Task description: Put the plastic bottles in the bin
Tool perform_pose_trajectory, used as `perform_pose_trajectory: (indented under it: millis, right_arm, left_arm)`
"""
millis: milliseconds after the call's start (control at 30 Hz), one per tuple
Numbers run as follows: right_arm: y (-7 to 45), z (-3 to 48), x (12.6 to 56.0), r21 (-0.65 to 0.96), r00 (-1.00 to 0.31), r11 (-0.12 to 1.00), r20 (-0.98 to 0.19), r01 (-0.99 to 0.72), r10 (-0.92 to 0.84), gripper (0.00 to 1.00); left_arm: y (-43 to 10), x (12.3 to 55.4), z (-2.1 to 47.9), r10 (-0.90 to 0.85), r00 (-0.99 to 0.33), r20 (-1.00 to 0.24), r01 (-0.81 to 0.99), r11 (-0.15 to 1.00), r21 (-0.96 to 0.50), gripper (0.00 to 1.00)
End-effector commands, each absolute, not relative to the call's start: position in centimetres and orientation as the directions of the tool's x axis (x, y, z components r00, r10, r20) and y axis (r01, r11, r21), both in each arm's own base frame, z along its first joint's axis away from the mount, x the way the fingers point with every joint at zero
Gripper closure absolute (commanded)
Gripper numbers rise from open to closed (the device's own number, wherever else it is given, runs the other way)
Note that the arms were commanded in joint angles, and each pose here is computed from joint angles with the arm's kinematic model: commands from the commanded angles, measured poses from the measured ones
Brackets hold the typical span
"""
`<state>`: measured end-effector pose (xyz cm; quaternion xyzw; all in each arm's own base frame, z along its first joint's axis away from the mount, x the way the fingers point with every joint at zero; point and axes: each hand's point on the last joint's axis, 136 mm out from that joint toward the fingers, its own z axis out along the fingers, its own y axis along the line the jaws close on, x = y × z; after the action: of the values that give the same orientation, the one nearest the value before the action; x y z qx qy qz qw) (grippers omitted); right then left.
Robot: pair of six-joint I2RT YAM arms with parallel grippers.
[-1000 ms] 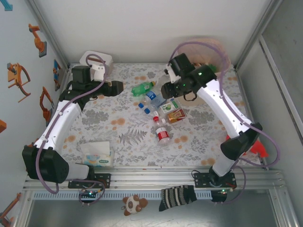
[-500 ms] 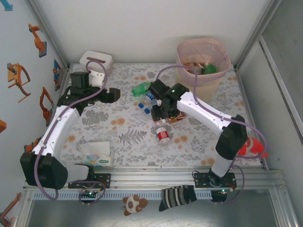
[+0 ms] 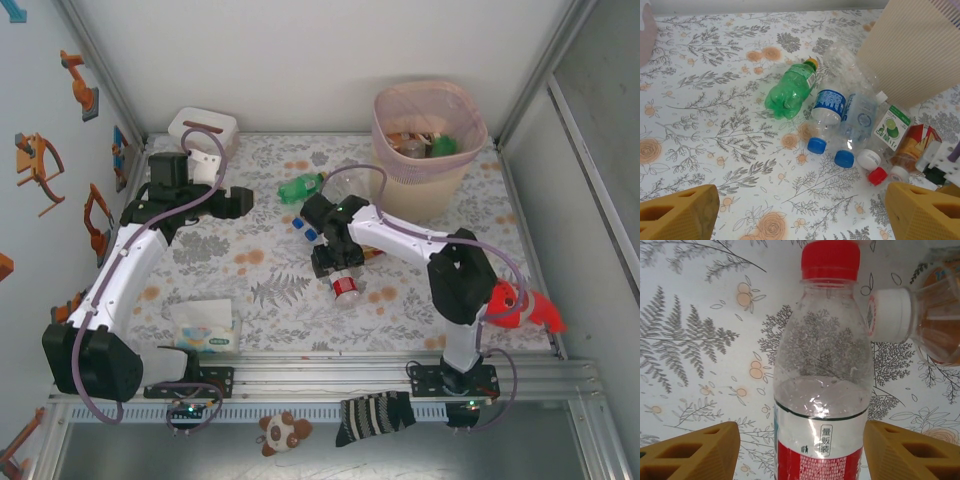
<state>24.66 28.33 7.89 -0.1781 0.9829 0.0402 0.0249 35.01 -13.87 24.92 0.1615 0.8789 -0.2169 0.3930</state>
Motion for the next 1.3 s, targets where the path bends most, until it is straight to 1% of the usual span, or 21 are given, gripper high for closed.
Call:
perform_pose_trajectory:
  millis: [0, 200, 500, 733, 1033, 1267]
  right_arm:
    - [27.8, 6.6, 24.4, 0.038, -0.940, 0.940, -0.036, -0.340, -0.338, 0.33]
    - [27.2, 4.8, 24.1, 0.009, -0.941, 0.941, -0.011, -0.339, -0.339, 0.33]
    - [26.9, 3.8, 24.1, -0.010, -0.943, 0.943, 0.000, -0.331, -0.331, 0.33]
    - [26.9, 3.1, 24.3, -0.011, -0.947, 0.947, -0.006, -0.321, -0.322, 0.31]
    - [27.1, 4.1, 24.3, 0.005, -0.947, 0.948, -0.032, -0.319, -0.319, 0.39]
    - [27.7, 7.1, 24.8, 0.041, -0.943, 0.945, -0.090, -0.325, -0.320, 0.43]
  left_arm:
    - [-13.4, 34.6, 25.9, 0.109, -0.618, -0.779, 0.452, 0.859, -0.239, 0.14]
    - [-13.5, 34.5, 26.0, 0.106, -0.616, -0.781, 0.458, 0.854, -0.245, 0.14]
    - [-13.7, 34.5, 26.0, 0.099, -0.617, -0.780, 0.464, 0.847, -0.259, 0.14]
    - [-14.0, 34.5, 25.9, 0.094, -0.622, -0.777, 0.470, 0.839, -0.275, 0.14]
    - [-14.0, 34.5, 25.9, 0.096, -0.622, -0.777, 0.468, 0.841, -0.272, 0.14]
    - [-14.0, 34.5, 25.9, 0.095, -0.620, -0.779, 0.469, 0.841, -0.270, 0.14]
